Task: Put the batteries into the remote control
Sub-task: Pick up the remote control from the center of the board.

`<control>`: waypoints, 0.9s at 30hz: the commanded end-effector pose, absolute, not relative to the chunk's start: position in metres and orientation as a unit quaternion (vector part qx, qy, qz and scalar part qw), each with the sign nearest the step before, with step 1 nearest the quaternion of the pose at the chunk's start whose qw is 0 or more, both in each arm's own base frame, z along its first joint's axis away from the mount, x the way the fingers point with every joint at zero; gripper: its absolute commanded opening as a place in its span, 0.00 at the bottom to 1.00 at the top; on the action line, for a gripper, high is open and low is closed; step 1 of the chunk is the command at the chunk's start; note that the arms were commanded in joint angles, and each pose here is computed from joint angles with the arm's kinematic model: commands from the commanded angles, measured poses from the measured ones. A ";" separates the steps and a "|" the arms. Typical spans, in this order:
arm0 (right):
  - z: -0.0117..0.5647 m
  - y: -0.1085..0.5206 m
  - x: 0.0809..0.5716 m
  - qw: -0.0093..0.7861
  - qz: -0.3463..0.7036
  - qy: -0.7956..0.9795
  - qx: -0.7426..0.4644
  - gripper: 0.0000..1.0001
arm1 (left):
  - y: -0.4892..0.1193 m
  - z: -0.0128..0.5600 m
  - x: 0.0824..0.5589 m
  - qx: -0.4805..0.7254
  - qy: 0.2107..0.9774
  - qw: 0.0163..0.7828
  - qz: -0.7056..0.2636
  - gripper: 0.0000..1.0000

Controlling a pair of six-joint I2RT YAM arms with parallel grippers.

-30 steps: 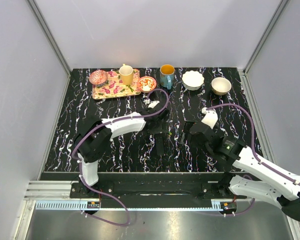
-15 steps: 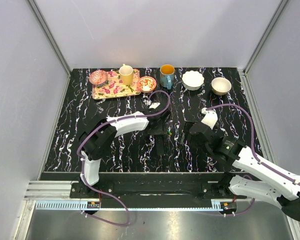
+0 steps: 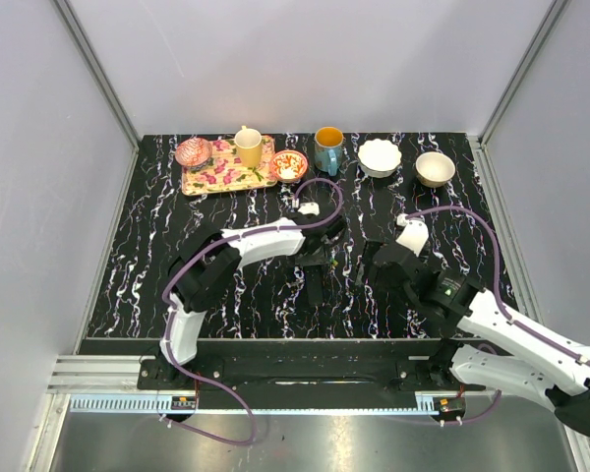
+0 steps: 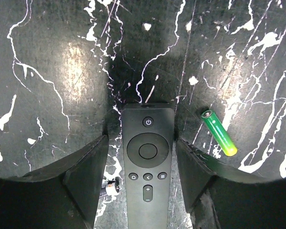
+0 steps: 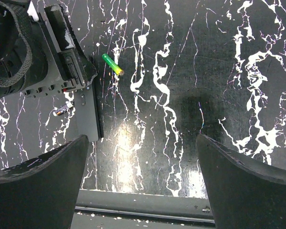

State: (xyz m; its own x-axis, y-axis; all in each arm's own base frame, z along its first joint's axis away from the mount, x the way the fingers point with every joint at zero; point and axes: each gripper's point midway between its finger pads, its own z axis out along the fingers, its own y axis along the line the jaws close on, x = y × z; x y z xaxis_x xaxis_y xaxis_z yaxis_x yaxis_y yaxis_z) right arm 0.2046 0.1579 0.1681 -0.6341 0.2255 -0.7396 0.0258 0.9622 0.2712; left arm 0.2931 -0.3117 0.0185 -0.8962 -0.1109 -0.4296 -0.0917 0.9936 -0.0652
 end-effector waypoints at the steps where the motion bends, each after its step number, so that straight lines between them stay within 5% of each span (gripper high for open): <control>1: 0.176 0.153 0.209 0.443 0.127 0.884 0.084 1.00 | -0.307 0.007 0.281 -0.077 0.976 0.202 0.016 0.61; 4: 0.178 0.150 0.207 0.447 0.131 0.881 0.086 1.00 | -0.311 0.004 0.279 -0.074 0.977 0.197 0.020 0.57; 14: 0.189 0.145 0.203 0.450 0.141 0.877 0.094 1.00 | -0.318 0.028 0.284 -0.061 0.973 0.223 -0.011 0.00; 23: 0.233 0.152 0.214 0.485 0.155 0.856 0.085 0.99 | -0.308 0.171 0.304 -0.046 0.896 0.377 -0.231 0.00; 27: 0.258 0.186 0.213 0.502 0.249 0.827 0.032 0.98 | -0.302 0.234 0.300 -0.035 0.800 0.422 -0.424 0.00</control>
State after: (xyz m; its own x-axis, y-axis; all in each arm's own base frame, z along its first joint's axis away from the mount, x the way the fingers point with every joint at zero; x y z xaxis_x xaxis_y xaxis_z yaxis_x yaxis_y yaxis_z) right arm 0.2072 0.1610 0.2192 -0.5584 0.2756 -0.7825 -0.0463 0.9314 0.3610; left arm 0.2884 -0.2943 0.1573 -0.7499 -0.2787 -0.6000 0.0533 0.8786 -0.4746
